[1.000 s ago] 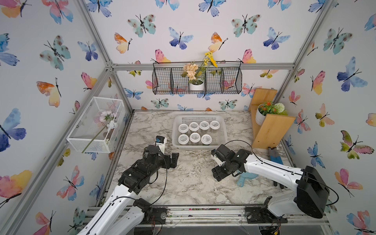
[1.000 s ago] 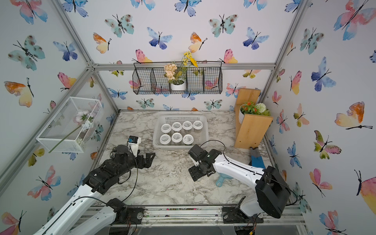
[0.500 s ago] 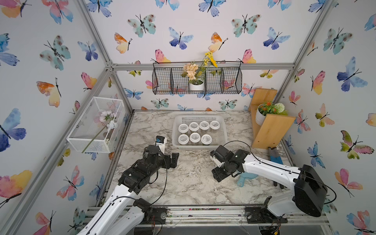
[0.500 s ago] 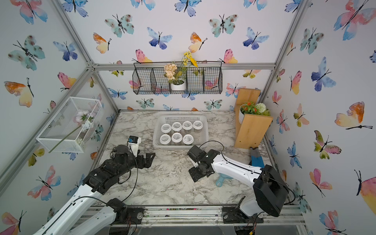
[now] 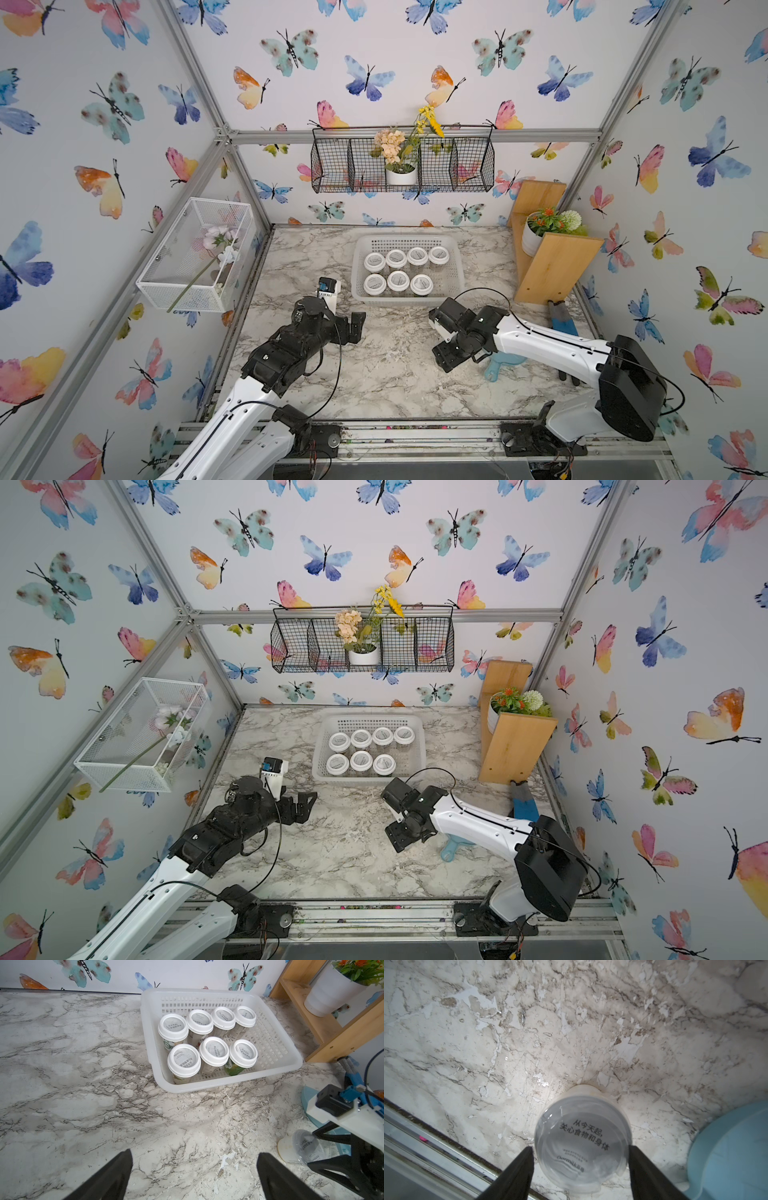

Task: Put the yogurt in the basket
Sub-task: Pick up the yogurt from the center of the board.

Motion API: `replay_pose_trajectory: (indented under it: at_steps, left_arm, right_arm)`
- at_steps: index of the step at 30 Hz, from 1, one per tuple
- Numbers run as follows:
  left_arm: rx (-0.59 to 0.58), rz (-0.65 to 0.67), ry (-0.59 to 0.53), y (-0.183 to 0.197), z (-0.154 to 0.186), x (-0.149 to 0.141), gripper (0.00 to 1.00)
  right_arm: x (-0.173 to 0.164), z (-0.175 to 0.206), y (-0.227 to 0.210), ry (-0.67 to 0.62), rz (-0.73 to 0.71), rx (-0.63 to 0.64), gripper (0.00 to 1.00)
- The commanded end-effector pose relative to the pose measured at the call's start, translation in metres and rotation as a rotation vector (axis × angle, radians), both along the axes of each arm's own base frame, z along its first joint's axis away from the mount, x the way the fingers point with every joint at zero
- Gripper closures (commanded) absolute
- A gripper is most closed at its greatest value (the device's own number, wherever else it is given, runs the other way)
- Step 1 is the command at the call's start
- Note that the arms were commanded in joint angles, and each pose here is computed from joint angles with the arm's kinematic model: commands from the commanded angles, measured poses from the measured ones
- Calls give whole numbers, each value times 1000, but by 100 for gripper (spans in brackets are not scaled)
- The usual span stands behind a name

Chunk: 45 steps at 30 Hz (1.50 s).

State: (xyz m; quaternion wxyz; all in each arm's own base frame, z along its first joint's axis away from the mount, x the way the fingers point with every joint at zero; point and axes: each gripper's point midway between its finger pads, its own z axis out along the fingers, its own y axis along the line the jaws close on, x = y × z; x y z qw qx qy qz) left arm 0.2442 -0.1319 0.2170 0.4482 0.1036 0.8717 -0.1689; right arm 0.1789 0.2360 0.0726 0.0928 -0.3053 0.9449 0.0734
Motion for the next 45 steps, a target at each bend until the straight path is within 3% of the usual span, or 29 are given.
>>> replay_pose_trajectory:
  at_steps: [1, 9, 31, 38, 45]
  left_arm:
    - [-13, -37, -6, -6, 1, -3, 0]
    - [-15, -37, -9, -6, 2, -3, 0]
    - [-18, -37, -14, -6, 3, -4, 0]
    - [-19, -37, -16, -6, 3, -4, 0]
    - [-18, -38, -14, -6, 3, -4, 0]
  right_arm:
    - [0, -1, -1, -1, -7, -32, 25]
    - [0, -2, 0, -2, -3, -43, 25]
    - [2, 5, -2, -26, -2, -72, 40]
    - [3, 9, -8, -39, -11, -94, 26]
    - [1, 10, -11, -39, -11, -93, 23]
